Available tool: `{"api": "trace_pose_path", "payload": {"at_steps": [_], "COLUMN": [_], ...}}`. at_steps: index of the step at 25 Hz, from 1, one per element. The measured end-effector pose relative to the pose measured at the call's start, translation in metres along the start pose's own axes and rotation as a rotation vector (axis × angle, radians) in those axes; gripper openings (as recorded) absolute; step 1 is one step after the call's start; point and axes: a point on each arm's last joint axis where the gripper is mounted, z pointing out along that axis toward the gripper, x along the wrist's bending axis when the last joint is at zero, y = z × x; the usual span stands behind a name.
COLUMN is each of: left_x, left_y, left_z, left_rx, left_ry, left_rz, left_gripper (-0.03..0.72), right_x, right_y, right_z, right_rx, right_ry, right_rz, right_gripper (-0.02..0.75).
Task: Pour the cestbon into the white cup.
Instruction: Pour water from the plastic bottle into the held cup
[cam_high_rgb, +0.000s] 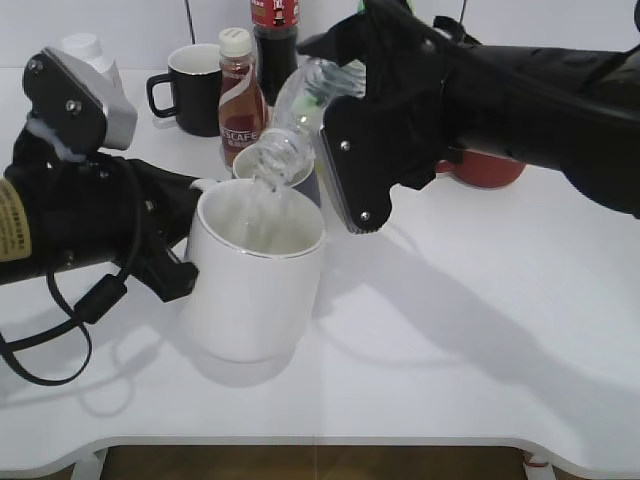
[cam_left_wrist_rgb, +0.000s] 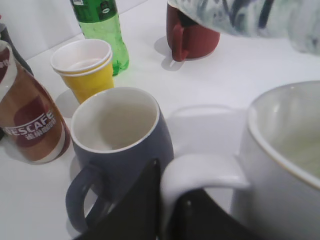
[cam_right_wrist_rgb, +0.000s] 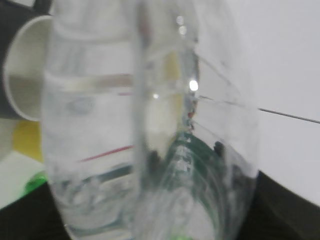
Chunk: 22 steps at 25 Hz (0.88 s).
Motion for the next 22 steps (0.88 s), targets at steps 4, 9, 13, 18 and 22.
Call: {"api": "trace_pose_path", "payload": {"at_steps": [4,9,13,18,22], "left_x": [0.0,0.0,0.0,0.0,-0.001], "left_y": [0.0,0.0,0.0,0.0,0.001], "left_z": [0.0,0.0,0.0,0.0,0.0], "left_rx": [0.0,0.0,0.0,0.0,-0.018], "left_ry": [0.0,0.0,0.0,0.0,-0.008], "left_rz": [0.0,0.0,0.0,0.002,0.001], "left_gripper": [0.03,0.03,0.03,0.03,0.03], "right_x": [-0.007,-0.01,-0.01,-0.006,0.007], "right_y": [-0.001,-0.002,-0.004,-0.006,-0.004], "right_z": [0.0,-0.001,-0.001,0.0,0.0], "right_rx": [0.009,0.025,0.039,0.06,0.047], "right_ry": [-0.073,-0.104,-0.107,-0.061,0.08], "right_rz": [-0.025,-0.039,-0.021,0.053,0.207], "right_gripper": [0.486,0.486,0.486,0.486,0.486]}}
